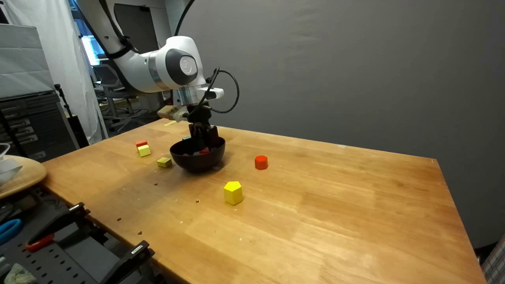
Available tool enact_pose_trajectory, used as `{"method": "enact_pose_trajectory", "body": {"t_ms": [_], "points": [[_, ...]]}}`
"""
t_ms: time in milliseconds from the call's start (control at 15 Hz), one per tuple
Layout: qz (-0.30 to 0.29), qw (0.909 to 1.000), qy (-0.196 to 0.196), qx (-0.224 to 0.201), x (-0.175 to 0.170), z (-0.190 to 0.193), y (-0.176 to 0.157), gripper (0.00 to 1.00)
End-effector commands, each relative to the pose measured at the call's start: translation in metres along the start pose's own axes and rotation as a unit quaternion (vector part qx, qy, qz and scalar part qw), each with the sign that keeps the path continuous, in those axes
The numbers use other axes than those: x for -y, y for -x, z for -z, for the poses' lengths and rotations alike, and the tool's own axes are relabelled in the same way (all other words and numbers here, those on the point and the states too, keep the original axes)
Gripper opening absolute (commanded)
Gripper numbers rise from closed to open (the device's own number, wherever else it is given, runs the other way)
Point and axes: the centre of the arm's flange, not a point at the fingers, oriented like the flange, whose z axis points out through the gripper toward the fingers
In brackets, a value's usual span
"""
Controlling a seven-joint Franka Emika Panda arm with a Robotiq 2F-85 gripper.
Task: Remove all the blocks from the black bowl and place them on the table
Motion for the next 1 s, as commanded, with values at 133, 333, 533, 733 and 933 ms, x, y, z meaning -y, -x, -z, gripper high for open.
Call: {"method": "enact_pose_trajectory", "body": {"t_ms": [133,333,533,733,933], "points": [[-0.015,0.9996,-0.020,-0.011,-0.003,0.016,-0.001,0.30],[-0.024,0.9992,-0.026,-0.018,-0.005,0.023,-0.001,0.30],[-0.017,0.9976,-0.040,-0.053,-0.001,0.056,0.010,0.30],[-0.014,0.9888,-0.075,-0.128,0.011,0.101,0.025,0.30],[-0.024,0.9737,-0.113,-0.197,0.037,0.126,0.012,0.30]]}}
